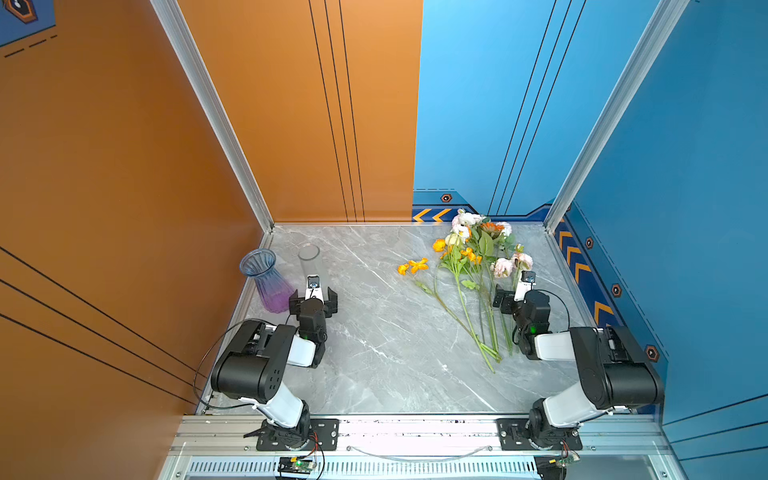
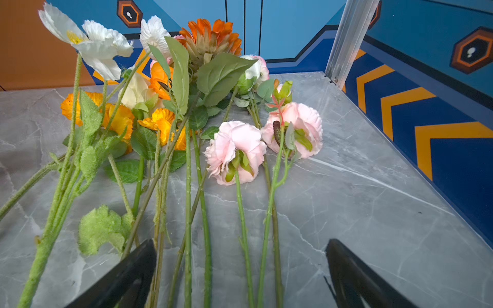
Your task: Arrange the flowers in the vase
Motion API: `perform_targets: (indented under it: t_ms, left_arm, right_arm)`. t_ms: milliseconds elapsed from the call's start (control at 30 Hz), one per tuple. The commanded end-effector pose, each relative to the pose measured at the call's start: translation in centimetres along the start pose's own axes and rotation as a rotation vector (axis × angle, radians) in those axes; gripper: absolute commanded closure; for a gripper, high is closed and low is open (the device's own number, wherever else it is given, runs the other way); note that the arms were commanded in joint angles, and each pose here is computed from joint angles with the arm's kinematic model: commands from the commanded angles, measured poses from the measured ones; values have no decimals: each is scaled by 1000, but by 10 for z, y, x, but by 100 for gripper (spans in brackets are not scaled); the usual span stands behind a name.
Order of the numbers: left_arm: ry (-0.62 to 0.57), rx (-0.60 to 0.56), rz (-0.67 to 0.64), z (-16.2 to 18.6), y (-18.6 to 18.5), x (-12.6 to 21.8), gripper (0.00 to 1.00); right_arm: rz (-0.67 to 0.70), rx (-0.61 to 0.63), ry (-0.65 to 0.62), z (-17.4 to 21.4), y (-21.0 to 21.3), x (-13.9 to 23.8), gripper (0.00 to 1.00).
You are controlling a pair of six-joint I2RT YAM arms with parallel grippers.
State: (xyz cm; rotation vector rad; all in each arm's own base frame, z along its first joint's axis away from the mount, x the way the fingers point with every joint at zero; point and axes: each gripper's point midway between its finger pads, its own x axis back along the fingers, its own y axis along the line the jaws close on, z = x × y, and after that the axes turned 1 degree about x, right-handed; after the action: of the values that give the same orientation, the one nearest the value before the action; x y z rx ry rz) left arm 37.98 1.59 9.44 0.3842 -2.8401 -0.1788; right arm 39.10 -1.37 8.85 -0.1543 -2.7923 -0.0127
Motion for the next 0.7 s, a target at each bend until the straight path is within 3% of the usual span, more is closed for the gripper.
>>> perform_targets:
  t_ms: [0, 667]
  left_arm:
    - [-9, 19, -6, -6, 2, -2, 2]
    - [1, 25, 2, -6, 3, -4, 2]
  right_arm:
    - [12, -8, -4, -5, -2, -2, 0]
    - [5, -11, -5, -5, -1, -2, 0]
